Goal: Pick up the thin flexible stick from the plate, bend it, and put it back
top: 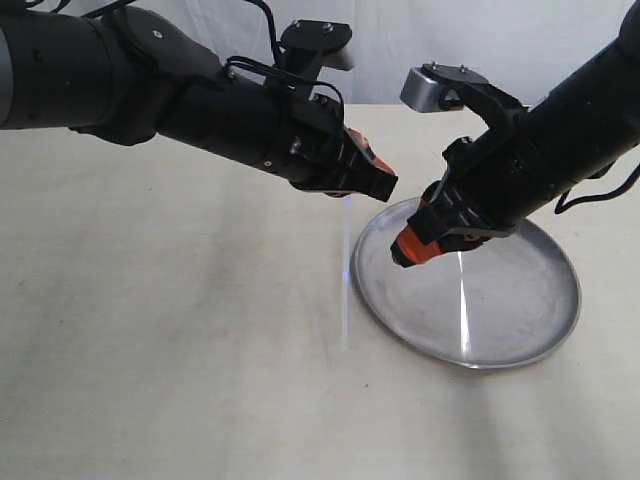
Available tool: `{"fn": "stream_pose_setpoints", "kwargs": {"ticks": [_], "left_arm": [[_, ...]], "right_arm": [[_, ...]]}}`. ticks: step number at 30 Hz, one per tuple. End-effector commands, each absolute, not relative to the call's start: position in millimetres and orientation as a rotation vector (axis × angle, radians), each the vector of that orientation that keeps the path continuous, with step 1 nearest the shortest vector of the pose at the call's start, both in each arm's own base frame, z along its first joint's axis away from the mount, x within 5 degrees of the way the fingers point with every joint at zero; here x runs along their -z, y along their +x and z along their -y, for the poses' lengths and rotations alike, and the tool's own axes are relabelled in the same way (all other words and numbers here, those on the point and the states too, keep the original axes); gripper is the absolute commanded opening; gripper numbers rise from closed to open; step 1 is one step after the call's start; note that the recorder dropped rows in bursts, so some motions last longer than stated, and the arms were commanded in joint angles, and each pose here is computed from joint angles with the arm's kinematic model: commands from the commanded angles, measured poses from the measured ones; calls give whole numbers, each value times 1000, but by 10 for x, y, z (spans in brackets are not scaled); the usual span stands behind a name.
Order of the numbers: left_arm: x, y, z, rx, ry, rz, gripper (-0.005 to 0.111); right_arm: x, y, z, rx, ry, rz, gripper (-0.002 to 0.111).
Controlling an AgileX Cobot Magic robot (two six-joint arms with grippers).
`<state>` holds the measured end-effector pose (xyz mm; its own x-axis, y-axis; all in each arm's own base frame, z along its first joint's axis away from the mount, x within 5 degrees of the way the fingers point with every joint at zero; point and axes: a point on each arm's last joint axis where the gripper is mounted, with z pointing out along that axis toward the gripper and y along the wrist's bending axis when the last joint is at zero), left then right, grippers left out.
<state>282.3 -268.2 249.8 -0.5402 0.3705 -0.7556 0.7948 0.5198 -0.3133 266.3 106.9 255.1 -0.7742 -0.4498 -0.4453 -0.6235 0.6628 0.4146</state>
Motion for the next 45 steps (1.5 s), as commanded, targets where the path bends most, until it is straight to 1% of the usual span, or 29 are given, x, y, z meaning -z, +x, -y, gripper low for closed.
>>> {"fn": "stream_pose_setpoints", "kwargs": {"ticks": [1,5,9,10,11,12,13,15,16,19,20,21,29,31,33,36,39,42,45], "left_arm": [[-2525,2801,2699,920,906,-2139,0],[-2549,2801,2716,976,844,-2146,0],[-2599,2792,2707,984,829,-2134,0],[-2618,2790,2703,984,825,-2129,0],[-2645,2789,2698,986,812,-2122,0],[-2675,2785,2692,989,801,-2115,0],[-2708,2783,2683,986,791,-2105,0],[-2755,2777,2673,990,773,-2093,0],[-2767,2777,2669,987,770,-2089,0],[-2781,2775,2669,1000,754,-2088,0],[-2783,2775,2670,1004,749,-2089,0],[-2787,2775,2672,1012,740,-2089,0],[-2824,2747,2702,1124,679,-2097,0],[-2835,2735,2711,1157,668,-2098,0],[-2846,2728,2719,1188,652,-2098,0],[-2870,2715,2733,1246,620,-2096,0],[-2887,2690,2747,1283,646,-2078,0],[-2890,2677,2751,1296,660,-2075,0],[-2886,2669,2752,1295,676,-2076,0]], "right_arm": [[-2570,2687,-1054,-772,-857,-2555,-1],[-2570,2688,-1054,-772,-857,-2554,-1],[-2567,2686,-1051,-767,-862,-2556,-1],[-2565,2686,-1048,-759,-873,-2555,0],[-2565,2688,-1048,-753,-890,-2544,2],[-2565,2689,-1047,-749,-901,-2537,6],[-2565,2694,-1047,-742,-910,-2528,12],[-2569,2716,-1046,-728,-892,-2514,26],[-2573,2724,-1050,-730,-880,-2508,39],[-2588,2737,-1065,-752,-847,-2494,64],[-2591,2745,-1066,-750,-836,-2489,67],[-2595,2752,-1069,-753,-825,-2484,67],[-2632,2849,-1073,-725,-708,-2422,66],[-2634,2862,-1068,-713,-697,-2415,63],[-2636,2867,-1068,-710,-692,-2412,55],[-2644,2868,-1076,-727,-677,-2408,38],[-2644,2868,-1076,-727,-677,-2408,22],[-2642,2866,-1076,-728,-680,-2409,1],[-2641,2857,-1079,-737,-684,-2415,-1]]}}
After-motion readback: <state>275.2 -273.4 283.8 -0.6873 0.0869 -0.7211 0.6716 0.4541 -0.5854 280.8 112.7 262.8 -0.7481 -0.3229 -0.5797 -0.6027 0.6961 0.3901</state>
